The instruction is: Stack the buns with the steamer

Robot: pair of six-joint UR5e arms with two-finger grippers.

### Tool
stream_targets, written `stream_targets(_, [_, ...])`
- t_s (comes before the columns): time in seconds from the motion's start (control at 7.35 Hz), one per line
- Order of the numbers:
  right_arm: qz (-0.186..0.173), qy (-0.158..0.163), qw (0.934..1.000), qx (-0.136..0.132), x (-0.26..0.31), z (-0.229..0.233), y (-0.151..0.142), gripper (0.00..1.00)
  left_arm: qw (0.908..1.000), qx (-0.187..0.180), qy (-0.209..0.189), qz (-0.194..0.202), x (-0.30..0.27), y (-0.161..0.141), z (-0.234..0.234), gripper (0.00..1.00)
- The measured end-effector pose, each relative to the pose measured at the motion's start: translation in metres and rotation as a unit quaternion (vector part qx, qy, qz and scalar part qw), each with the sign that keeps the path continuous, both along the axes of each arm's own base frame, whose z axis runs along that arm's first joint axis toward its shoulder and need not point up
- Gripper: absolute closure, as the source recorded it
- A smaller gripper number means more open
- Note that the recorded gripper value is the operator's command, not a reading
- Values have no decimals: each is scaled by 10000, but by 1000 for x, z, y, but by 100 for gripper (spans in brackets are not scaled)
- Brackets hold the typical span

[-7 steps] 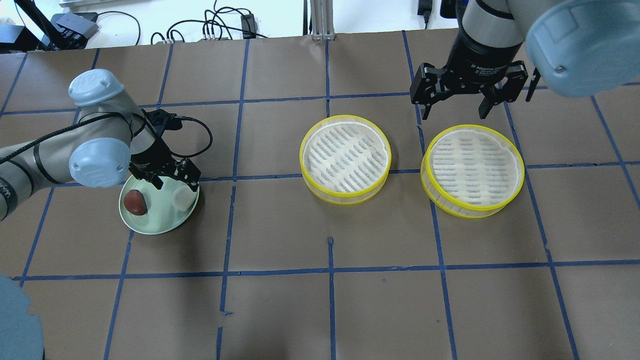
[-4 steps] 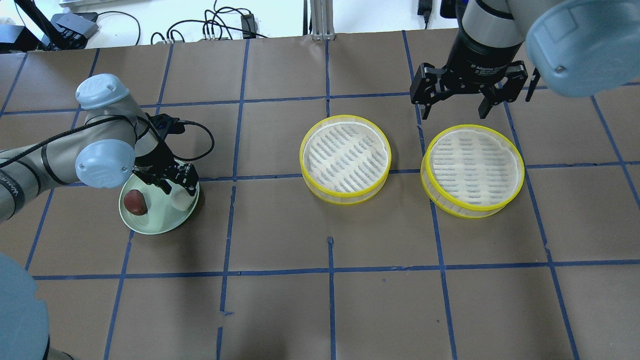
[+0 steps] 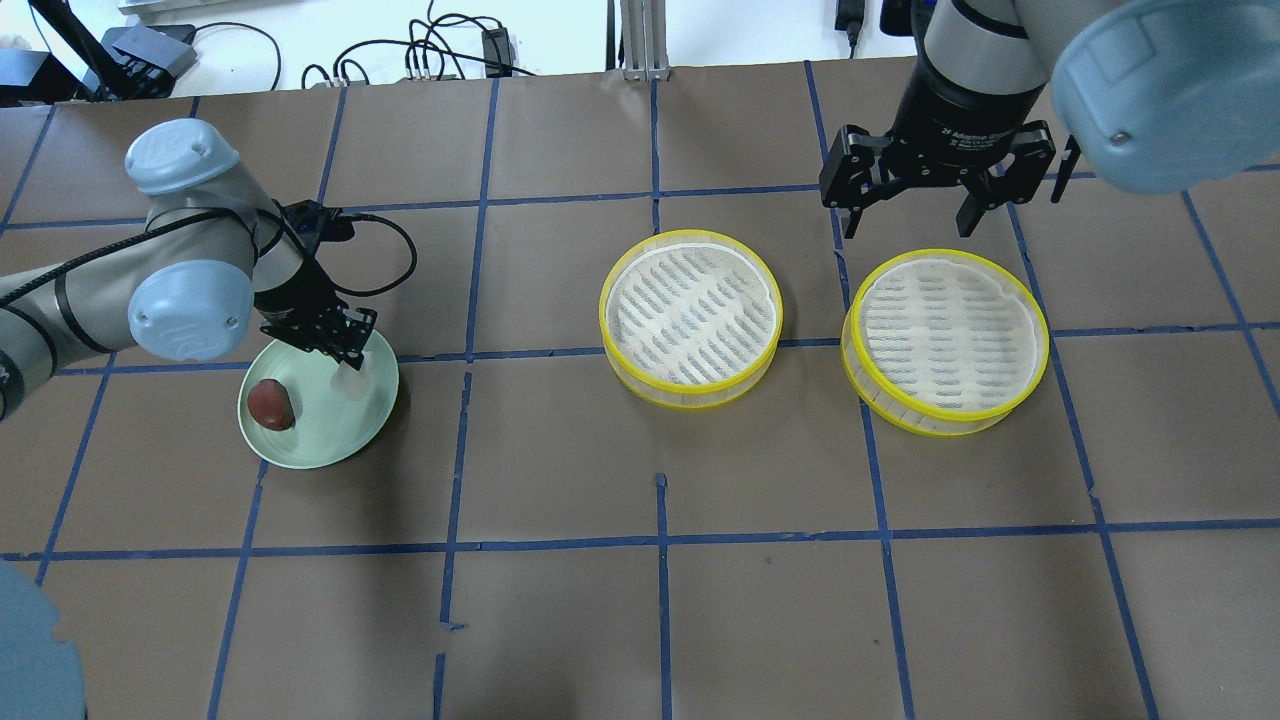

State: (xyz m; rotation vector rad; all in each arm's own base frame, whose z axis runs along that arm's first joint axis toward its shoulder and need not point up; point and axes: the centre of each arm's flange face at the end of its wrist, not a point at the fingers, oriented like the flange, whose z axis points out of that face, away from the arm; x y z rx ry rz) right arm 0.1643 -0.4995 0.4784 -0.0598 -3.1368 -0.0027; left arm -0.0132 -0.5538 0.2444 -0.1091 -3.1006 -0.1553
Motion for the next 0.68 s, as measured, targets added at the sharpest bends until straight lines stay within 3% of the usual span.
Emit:
stream_targets(0.27, [5, -5, 10000, 10, 0, -1, 0, 0, 9987, -365, -19, 355, -56, -33, 61, 98])
stream_targets(0.41, [7, 4, 10000, 5, 0, 0, 0, 0, 9963, -490, 152, 688, -105, -40, 80, 98])
stream_targets(0.68, [5, 11, 10000, 8, 0, -1, -1, 0, 9883, -454, 662, 1294, -219, -33, 76, 97])
